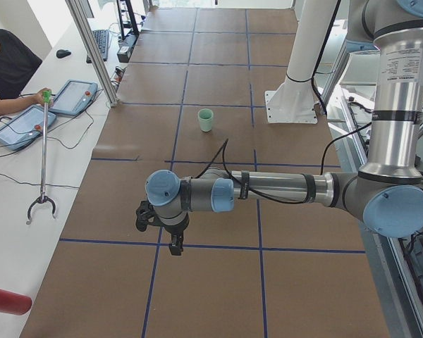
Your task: Stack cups
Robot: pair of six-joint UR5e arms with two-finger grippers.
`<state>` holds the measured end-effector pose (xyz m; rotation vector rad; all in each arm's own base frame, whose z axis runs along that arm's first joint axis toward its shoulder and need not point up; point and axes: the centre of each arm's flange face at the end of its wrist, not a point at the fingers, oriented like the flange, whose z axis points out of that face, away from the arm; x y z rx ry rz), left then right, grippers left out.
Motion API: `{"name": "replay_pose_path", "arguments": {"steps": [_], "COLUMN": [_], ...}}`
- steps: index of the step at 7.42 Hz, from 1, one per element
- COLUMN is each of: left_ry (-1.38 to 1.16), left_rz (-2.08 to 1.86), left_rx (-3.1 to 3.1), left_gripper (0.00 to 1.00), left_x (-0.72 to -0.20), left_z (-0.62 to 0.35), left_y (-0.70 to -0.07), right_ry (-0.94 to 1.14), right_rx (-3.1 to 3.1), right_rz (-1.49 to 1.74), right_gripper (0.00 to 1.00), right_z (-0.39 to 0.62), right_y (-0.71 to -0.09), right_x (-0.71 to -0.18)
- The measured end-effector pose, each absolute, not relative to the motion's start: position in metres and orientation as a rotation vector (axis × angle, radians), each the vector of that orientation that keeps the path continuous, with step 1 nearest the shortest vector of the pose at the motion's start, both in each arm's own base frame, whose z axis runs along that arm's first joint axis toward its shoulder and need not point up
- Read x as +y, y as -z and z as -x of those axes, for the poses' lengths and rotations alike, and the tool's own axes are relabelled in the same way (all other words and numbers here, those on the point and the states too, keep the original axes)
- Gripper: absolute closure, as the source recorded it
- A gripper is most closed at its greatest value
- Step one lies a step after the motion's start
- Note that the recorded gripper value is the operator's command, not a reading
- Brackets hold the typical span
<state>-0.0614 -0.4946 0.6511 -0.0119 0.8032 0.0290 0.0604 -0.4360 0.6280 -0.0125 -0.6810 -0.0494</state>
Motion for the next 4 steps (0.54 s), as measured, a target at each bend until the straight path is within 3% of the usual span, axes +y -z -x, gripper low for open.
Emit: {"name": "replay_pose_path", "arguments": {"steps": [4], "left_ry": [-0.031], "left_rz": [0.011], "left_rx": [0.802], "left_gripper": [0.0], "left_x": [-0.4971], "left_z": [0.0614], "left_y": [-0.6507], "right_ry": [0.05], "right_rx": [-0.681], "right_rz": [0.013], "right_gripper": [0.0], "right_z": [-0.0604], "right_y": [-0.628], "right_x": [-0.436]}}
